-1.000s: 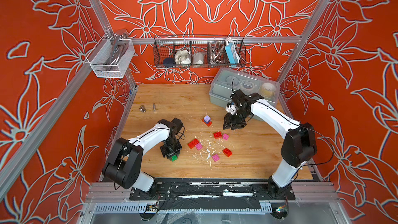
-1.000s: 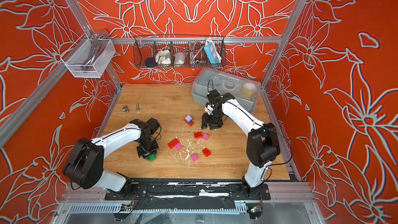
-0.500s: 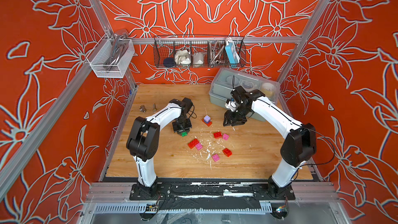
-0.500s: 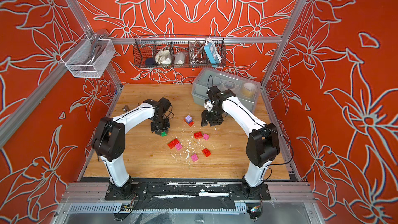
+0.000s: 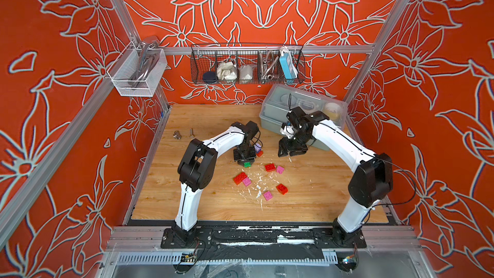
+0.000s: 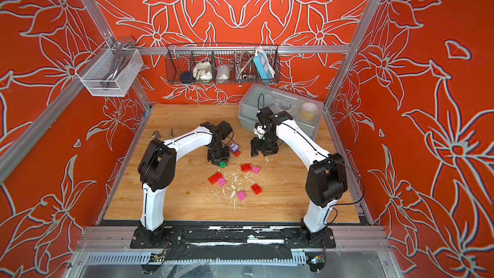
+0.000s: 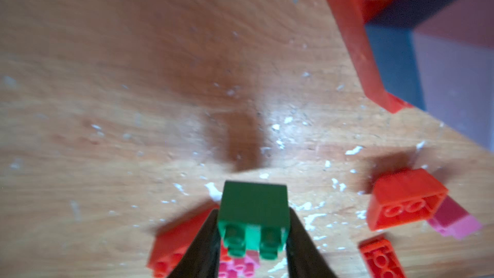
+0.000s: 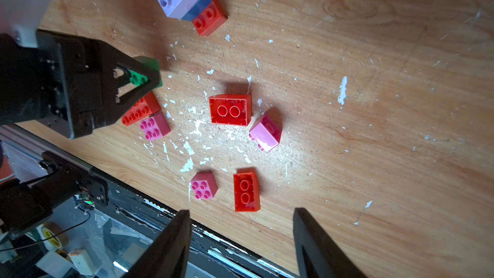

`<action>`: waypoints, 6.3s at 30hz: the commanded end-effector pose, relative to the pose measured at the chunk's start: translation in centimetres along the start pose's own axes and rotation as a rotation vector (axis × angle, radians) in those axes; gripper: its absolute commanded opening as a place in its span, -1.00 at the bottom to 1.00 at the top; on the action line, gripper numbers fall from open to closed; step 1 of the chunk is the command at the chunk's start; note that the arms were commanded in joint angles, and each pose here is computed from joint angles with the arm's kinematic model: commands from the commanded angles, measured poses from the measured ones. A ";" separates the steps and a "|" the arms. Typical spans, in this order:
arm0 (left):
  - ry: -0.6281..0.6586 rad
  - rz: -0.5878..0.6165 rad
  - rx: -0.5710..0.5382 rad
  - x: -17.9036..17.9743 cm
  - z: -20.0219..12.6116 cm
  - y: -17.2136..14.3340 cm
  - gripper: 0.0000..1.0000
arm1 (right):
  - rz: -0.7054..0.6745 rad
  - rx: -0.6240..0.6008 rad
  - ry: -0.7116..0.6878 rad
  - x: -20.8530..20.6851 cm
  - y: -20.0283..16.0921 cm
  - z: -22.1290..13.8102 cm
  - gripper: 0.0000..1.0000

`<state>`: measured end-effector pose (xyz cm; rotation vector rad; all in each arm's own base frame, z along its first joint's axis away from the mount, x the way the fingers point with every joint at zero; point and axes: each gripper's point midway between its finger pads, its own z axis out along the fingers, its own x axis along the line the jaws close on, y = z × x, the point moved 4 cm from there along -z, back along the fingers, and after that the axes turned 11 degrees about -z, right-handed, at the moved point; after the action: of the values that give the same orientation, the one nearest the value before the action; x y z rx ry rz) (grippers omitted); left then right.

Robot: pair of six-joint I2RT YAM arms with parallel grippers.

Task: Assemble the number 1 with lego
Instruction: Place the lego brick at the center of the board, then pick up the lego brick from the center of the board, then assemble the lego brick with the lego brick.

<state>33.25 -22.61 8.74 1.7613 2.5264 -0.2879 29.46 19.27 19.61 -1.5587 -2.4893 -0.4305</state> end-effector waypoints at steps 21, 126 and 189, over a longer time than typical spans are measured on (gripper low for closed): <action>-0.104 -0.103 -0.130 13.7 -6.5 -3.3 0.03 | 0.347 -0.053 0.042 7.7 4.1 6.3 0.20; -0.120 -0.050 -0.110 17.3 -3.7 -4.7 -0.02 | -0.051 -0.028 -0.296 11.6 3.9 16.6 -0.29; -0.121 -0.048 -0.089 17.2 -3.2 -4.8 -0.04 | -0.586 0.054 -0.140 4.9 12.1 9.9 -0.41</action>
<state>23.30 -7.82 10.26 1.5879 2.4477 -0.2524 38.41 31.73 14.80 -0.7977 -3.0555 -0.3578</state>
